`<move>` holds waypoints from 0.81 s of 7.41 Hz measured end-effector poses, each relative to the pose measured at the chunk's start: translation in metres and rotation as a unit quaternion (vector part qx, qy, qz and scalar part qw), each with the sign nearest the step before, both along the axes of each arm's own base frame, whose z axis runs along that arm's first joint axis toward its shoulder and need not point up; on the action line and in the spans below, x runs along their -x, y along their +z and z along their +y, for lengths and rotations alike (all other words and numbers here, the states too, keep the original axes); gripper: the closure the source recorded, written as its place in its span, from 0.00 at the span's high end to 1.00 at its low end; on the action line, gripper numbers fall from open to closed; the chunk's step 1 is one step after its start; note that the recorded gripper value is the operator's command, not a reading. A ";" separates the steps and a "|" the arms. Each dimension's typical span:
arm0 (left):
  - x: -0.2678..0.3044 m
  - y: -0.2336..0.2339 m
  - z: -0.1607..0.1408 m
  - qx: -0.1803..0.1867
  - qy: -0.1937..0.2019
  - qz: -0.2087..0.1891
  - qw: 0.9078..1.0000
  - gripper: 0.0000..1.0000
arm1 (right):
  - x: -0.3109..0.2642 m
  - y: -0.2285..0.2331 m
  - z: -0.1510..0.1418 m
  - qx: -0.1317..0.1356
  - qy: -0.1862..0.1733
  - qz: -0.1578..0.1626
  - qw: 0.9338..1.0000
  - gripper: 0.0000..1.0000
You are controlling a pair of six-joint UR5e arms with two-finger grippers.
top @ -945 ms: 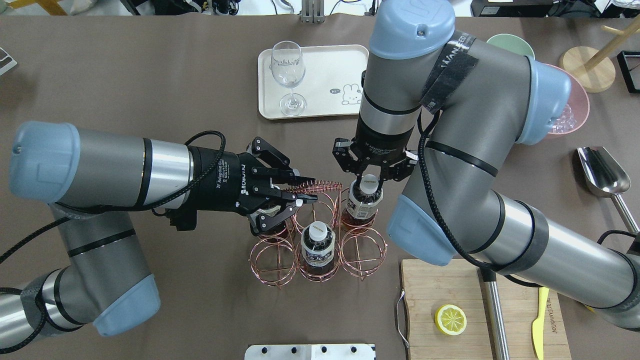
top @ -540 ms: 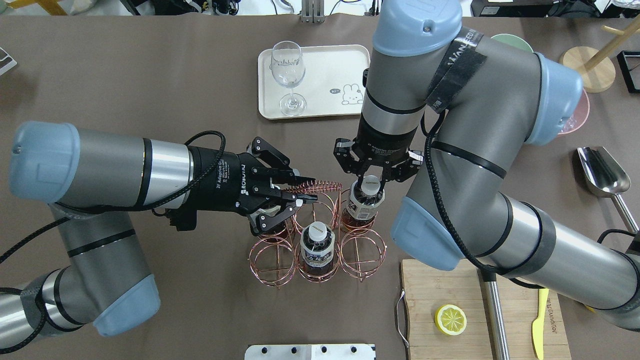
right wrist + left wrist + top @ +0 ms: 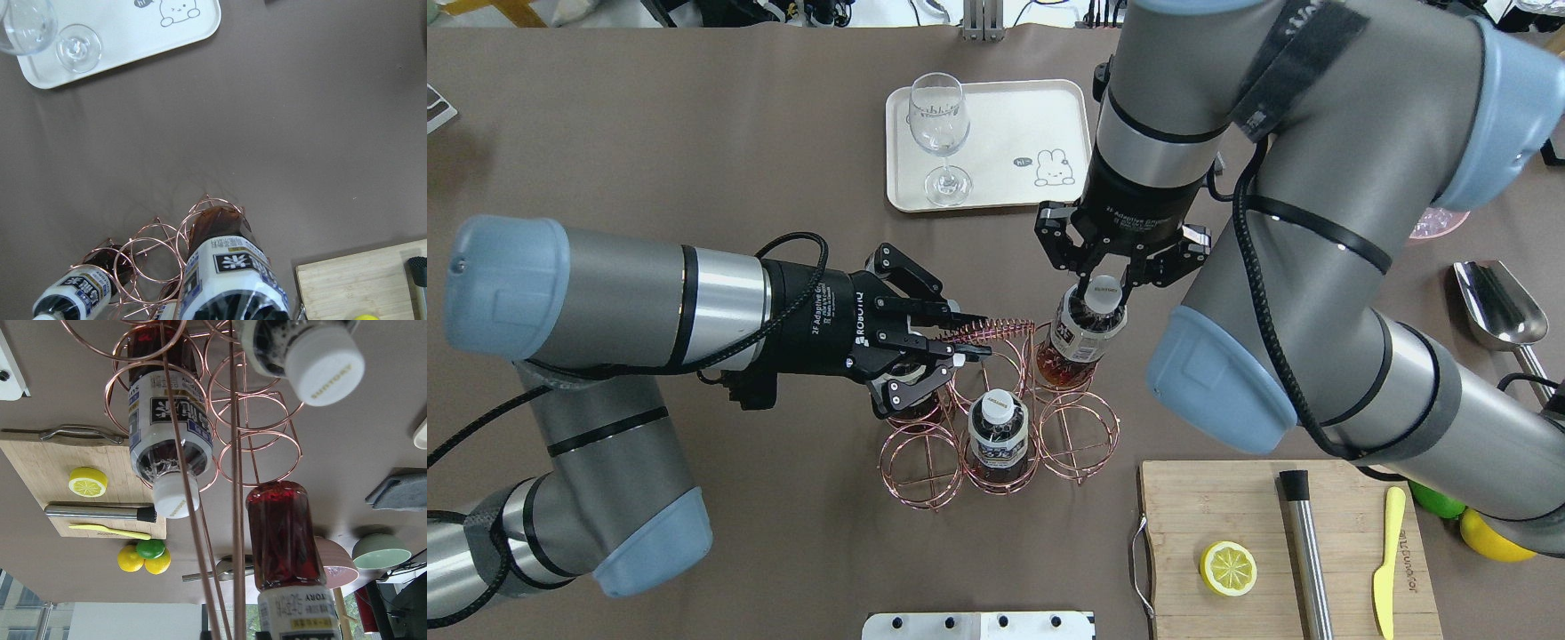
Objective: Take tea from basket to plate
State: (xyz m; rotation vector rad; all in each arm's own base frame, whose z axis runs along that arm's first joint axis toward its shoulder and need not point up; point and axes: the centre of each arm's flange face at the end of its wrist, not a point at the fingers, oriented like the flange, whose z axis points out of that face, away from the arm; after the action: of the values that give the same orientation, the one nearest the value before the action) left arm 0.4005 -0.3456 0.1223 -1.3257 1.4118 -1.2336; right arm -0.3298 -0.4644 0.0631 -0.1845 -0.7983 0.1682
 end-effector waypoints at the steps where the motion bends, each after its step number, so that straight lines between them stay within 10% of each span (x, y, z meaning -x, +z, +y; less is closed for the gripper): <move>1: 0.000 0.000 0.000 0.000 0.000 0.000 1.000 0.00 | -0.014 -0.015 -0.013 0.004 0.006 -0.005 1.000 0.00; 6: 0.002 0.000 0.000 -0.001 0.000 0.001 1.000 0.00 | -0.022 -0.039 -0.119 -0.015 -0.020 0.006 1.000 0.00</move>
State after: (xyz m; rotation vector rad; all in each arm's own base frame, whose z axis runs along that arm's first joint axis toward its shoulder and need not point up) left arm 0.3989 -0.3453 0.1220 -1.3262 1.4128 -1.2319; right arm -0.3081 -0.5831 0.0238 -0.1711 -0.7839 0.1190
